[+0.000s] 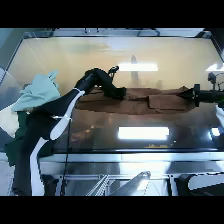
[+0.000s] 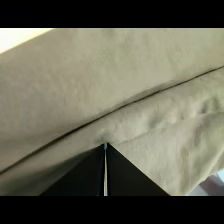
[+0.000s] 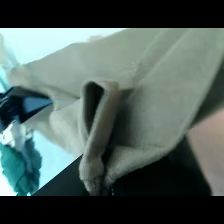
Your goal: Fold the shirts.
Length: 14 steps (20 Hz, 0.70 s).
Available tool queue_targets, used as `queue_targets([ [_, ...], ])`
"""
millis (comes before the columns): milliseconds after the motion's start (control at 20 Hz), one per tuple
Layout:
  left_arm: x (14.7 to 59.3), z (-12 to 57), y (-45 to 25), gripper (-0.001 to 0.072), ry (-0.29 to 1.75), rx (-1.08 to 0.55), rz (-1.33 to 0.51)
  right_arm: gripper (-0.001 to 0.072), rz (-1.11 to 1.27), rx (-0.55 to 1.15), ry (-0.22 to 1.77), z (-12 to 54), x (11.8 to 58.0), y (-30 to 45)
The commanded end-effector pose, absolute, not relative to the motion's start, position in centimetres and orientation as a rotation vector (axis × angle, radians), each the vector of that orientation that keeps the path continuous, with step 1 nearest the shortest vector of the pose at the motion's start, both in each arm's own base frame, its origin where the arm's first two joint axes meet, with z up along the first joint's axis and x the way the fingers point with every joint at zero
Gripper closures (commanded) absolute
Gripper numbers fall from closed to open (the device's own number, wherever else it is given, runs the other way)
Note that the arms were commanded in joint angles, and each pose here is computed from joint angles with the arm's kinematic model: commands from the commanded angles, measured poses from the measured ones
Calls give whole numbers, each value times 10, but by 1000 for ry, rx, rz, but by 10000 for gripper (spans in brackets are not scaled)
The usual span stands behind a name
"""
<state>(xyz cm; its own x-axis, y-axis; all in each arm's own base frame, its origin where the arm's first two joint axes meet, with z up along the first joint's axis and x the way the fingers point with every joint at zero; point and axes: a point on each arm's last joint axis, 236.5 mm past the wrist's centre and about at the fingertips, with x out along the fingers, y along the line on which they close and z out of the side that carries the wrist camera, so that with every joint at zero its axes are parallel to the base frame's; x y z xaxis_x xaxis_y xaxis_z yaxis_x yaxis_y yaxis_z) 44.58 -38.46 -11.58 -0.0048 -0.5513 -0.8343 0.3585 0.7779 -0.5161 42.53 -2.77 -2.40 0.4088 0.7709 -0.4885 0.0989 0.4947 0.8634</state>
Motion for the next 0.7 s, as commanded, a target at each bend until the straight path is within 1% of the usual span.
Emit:
queue_targets([
  [0,429,-140,-405,699,1451,-124,-712,694,592,996,1086,-5,416,-32],
  [150,419,-104,-426,699,1461,-242,-793,695,667,1022,1023,25,421,-25],
  [300,406,-33,-437,698,1416,-343,-937,695,790,1044,872,90,432,-16],
  [400,399,15,-423,698,1357,-293,-1007,695,822,1018,835,122,437,-6],
  [500,402,72,-397,698,1257,-245,-1057,695,865,964,846,146,439,22],
  [650,406,133,-337,698,1186,-218,-1031,695,941,874,900,167,448,99],
])
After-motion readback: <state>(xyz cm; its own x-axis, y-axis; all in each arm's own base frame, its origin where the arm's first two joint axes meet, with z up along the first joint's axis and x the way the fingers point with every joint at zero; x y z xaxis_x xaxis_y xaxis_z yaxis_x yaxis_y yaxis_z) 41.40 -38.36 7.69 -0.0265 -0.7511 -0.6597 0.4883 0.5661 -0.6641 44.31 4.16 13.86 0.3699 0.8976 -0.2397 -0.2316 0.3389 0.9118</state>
